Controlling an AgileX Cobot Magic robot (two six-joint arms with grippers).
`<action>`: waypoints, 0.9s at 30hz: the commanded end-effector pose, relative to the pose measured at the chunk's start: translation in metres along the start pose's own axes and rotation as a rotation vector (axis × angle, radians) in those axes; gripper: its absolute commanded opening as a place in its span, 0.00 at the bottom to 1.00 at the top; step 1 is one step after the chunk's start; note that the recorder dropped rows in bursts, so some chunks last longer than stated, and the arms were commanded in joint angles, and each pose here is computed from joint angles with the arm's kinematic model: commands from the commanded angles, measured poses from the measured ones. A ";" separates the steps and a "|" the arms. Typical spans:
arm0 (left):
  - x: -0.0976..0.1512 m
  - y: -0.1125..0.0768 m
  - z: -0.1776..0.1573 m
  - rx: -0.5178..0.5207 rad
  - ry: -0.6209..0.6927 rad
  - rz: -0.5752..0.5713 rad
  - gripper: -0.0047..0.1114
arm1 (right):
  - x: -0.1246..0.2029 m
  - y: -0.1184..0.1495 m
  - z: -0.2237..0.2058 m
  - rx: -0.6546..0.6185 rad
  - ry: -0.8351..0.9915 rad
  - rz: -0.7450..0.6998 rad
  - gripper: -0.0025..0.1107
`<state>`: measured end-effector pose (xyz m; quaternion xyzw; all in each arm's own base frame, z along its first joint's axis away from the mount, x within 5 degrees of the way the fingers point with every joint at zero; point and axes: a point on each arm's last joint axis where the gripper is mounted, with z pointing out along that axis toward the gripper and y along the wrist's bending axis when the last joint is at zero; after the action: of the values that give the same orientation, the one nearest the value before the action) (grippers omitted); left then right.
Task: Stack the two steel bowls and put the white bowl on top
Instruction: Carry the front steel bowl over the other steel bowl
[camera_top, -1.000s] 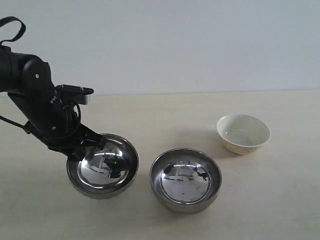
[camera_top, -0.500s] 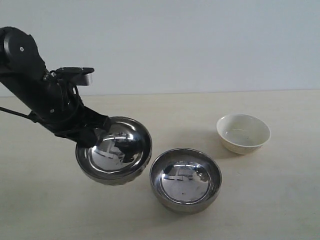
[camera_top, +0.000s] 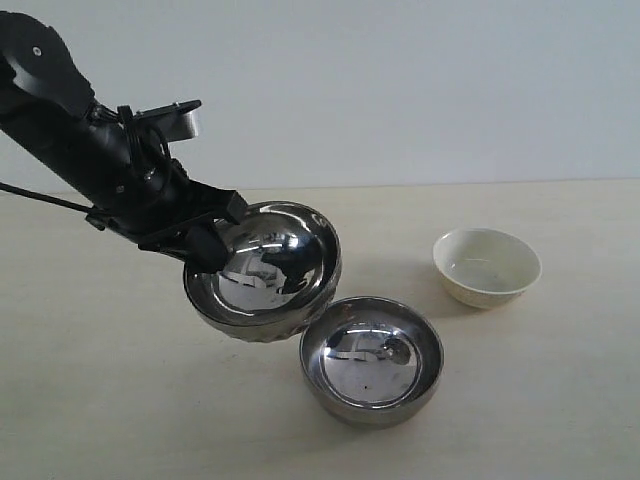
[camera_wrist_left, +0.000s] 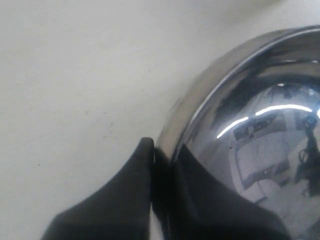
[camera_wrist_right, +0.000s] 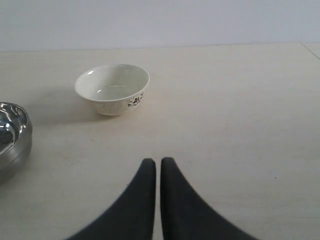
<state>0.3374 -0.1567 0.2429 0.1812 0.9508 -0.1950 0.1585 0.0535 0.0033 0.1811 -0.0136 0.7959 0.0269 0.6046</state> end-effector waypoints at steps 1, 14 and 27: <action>-0.004 -0.009 -0.005 0.023 -0.040 0.011 0.07 | -0.001 0.000 0.000 0.001 -0.017 -0.003 0.02; -0.006 -0.011 -0.004 0.051 -0.053 -0.018 0.07 | -0.001 0.000 0.000 0.001 -0.017 -0.003 0.02; -0.004 -0.012 -0.004 0.060 -0.039 -0.015 0.07 | -0.001 0.000 0.000 0.001 -0.017 -0.003 0.02</action>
<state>0.3368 -0.1625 0.2450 0.1696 0.9469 -0.2200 0.1616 0.0535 0.0033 0.1811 -0.0136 0.7959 0.0269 0.6046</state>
